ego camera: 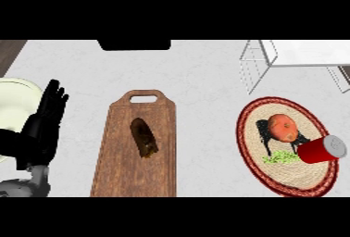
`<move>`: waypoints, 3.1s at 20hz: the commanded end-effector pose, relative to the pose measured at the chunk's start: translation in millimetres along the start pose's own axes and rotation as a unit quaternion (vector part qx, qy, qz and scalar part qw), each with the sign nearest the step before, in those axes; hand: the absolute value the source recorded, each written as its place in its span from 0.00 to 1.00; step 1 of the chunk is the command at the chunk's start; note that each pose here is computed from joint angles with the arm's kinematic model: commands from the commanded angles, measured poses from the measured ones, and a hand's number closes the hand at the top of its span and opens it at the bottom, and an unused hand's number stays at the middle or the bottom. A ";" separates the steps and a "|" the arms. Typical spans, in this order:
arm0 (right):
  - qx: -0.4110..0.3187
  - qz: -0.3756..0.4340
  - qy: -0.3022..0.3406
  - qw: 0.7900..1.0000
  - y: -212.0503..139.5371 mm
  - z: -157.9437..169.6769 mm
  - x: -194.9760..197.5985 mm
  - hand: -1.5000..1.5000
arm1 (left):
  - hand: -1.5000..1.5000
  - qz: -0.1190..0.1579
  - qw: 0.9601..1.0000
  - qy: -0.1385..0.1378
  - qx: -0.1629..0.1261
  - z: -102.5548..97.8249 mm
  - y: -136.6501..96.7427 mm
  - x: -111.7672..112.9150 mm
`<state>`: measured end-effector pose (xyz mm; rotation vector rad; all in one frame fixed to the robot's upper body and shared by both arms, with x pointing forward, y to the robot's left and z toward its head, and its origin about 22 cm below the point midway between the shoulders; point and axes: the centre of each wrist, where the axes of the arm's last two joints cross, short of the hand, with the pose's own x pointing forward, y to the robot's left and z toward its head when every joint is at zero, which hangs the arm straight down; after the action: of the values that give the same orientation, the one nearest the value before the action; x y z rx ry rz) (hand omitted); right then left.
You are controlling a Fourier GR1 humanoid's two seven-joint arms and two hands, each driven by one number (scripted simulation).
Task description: Pick the can from the placemat and place it in the tiered shelf
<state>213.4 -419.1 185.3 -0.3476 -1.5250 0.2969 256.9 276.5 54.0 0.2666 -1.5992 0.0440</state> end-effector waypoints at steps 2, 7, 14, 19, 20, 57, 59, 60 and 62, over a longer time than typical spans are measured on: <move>0.045 0.182 0.055 0.981 8.7 3.2 53.8 0.00 | 0.50 0.003 1.000 0.002 -0.002 0.6 -6.4 -4.8; 0.042 0.317 0.131 0.938 27.6 0.5 77.3 0.00 | 0.50 0.011 1.000 -0.004 -0.018 1.3 -19.3 -2.1; 0.043 0.336 0.188 0.922 87.6 4.4 80.3 0.00 | 0.50 0.012 1.000 -0.007 -0.011 -2.2 5.2 8.8; 0.034 0.415 0.233 0.879 98.1 -15.3 59.0 0.00 | 0.50 0.012 1.000 -0.007 -0.018 8.9 -22.7 -1.4; 0.034 0.440 0.252 0.861 97.4 -13.0 54.3 0.00 | 0.50 0.005 1.000 -0.007 -0.015 5.2 -11.2 1.0; 0.053 0.412 0.276 0.867 99.8 -54.3 -76.1 0.00 | 0.50 0.009 1.000 -0.005 -0.010 1.0 -15.4 7.7; 0.057 0.419 0.284 0.861 130.7 -34.3 -76.1 0.00 | 0.50 0.013 1.000 -0.002 -0.013 15.7 -5.0 -7.3; 0.063 0.416 0.283 0.862 122.2 -22.0 -86.6 0.00 | 0.50 0.005 1.000 -0.010 -0.002 -9.4 1.1 12.9; 0.082 0.423 0.299 0.851 127.7 -46.9 -84.6 1.00 | 0.50 0.005 1.000 -0.010 -0.007 -14.1 -13.3 18.7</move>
<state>253.5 -341.1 67.4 -0.9072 -0.6903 0.8848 259.0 268.0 59.3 0.2471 -1.6123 0.0424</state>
